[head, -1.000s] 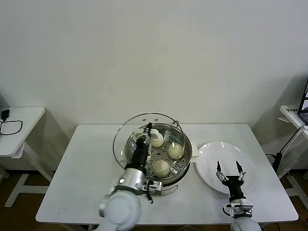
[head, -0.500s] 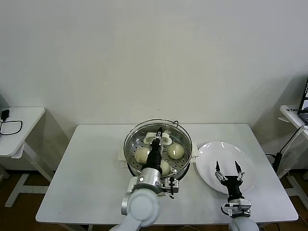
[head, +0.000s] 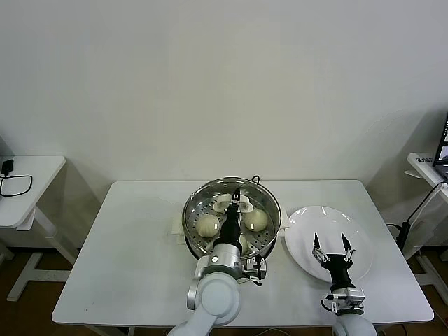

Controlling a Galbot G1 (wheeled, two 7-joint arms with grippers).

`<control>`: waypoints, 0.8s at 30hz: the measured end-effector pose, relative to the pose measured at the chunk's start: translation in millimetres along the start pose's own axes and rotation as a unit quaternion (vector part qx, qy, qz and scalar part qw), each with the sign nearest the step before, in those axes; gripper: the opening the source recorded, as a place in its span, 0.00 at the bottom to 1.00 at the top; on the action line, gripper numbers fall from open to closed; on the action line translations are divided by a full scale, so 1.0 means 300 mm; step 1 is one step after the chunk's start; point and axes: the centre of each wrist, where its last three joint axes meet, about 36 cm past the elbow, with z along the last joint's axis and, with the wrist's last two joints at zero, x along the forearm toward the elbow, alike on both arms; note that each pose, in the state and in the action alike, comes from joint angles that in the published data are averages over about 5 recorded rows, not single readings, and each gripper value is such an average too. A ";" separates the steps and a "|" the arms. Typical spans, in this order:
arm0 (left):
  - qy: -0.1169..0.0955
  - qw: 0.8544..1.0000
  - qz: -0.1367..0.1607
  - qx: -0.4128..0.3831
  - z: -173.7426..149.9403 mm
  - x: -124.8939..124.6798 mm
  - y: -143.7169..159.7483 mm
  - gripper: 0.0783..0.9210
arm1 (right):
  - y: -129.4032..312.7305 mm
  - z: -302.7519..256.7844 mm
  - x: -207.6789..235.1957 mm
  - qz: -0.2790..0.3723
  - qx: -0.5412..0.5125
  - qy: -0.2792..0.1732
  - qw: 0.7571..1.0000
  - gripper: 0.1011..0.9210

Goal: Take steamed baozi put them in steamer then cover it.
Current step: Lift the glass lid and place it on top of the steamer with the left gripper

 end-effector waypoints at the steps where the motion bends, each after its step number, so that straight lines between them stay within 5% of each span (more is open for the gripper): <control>1: 0.001 1.000 0.001 -0.001 -0.002 -0.001 -0.004 0.14 | 0.000 0.000 -0.001 0.000 0.000 0.000 1.000 0.88; 24: 0.008 1.000 0.001 -0.012 -0.002 -0.025 -0.051 0.14 | 0.006 -0.005 -0.011 -0.001 -0.001 -0.003 1.000 0.88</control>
